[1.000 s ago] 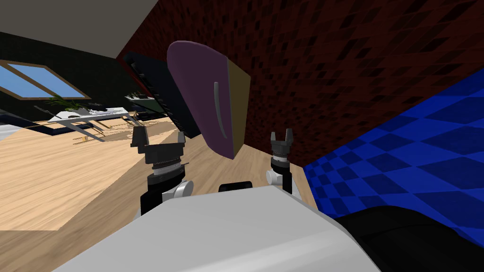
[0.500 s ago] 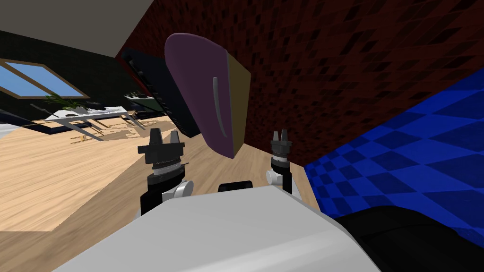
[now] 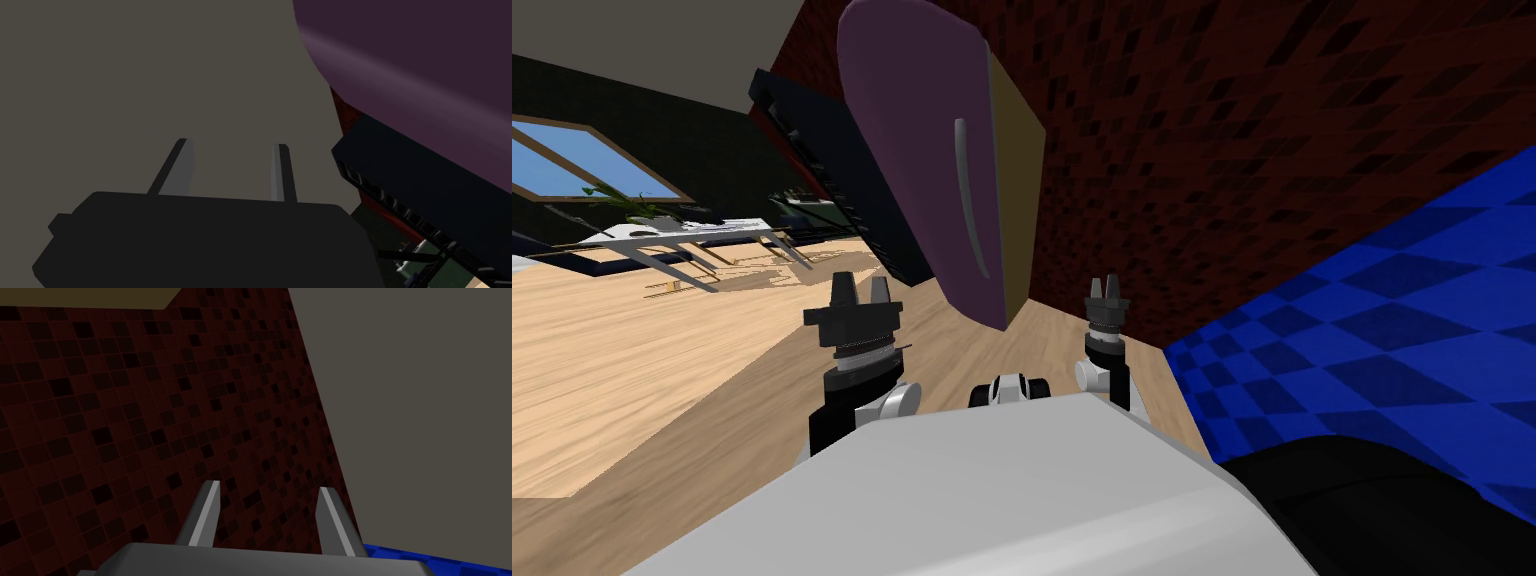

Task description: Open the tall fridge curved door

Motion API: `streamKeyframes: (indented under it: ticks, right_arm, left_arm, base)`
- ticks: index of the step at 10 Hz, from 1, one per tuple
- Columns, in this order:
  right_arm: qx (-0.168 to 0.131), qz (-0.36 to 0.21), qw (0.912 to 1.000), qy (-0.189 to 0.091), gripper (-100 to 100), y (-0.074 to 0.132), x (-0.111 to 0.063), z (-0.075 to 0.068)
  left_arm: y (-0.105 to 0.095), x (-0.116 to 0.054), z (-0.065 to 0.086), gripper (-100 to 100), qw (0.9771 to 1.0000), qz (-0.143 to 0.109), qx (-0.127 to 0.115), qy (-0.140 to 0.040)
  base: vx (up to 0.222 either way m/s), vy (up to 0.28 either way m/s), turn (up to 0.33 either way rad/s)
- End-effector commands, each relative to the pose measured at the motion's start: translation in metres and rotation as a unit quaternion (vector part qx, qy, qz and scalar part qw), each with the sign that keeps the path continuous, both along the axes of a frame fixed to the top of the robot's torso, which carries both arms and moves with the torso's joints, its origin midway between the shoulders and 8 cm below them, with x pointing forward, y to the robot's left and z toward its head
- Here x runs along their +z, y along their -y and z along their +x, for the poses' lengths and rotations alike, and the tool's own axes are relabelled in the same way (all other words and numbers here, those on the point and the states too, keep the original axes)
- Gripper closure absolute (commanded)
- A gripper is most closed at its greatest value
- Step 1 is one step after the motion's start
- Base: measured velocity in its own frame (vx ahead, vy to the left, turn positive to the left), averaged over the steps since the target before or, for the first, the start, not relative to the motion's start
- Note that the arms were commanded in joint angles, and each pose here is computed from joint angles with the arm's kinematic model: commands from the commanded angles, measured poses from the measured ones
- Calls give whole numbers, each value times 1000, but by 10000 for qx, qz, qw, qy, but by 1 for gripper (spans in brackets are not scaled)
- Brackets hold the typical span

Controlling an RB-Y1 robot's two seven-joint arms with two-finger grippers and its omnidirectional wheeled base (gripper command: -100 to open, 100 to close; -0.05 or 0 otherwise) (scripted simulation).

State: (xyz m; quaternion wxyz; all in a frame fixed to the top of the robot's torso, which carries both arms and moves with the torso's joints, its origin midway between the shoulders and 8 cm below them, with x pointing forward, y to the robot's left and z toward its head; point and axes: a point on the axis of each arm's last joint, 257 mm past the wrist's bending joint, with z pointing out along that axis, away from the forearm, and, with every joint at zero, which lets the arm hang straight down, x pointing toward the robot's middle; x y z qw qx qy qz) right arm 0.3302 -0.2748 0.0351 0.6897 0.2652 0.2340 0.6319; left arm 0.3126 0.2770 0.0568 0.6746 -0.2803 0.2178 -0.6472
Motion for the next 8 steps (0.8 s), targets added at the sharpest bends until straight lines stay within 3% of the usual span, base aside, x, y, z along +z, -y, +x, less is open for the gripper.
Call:
streamKeyframes:
  ticks: [1, 8]
  right_arm:
    - [0, 1, 10000, -3, 0, 0, 0, 0]
    - [-1, 1, 10000, -4, 0, 0, 0, 0]
  left_arm:
    - [8, -7, 5, -100, 9994, 319, -115, -103]
    - [7, -55, 34, -100, 9934, 1022, -7, -518]
  base:
    - [31, -11, 11]
    - [76, -30, 22]
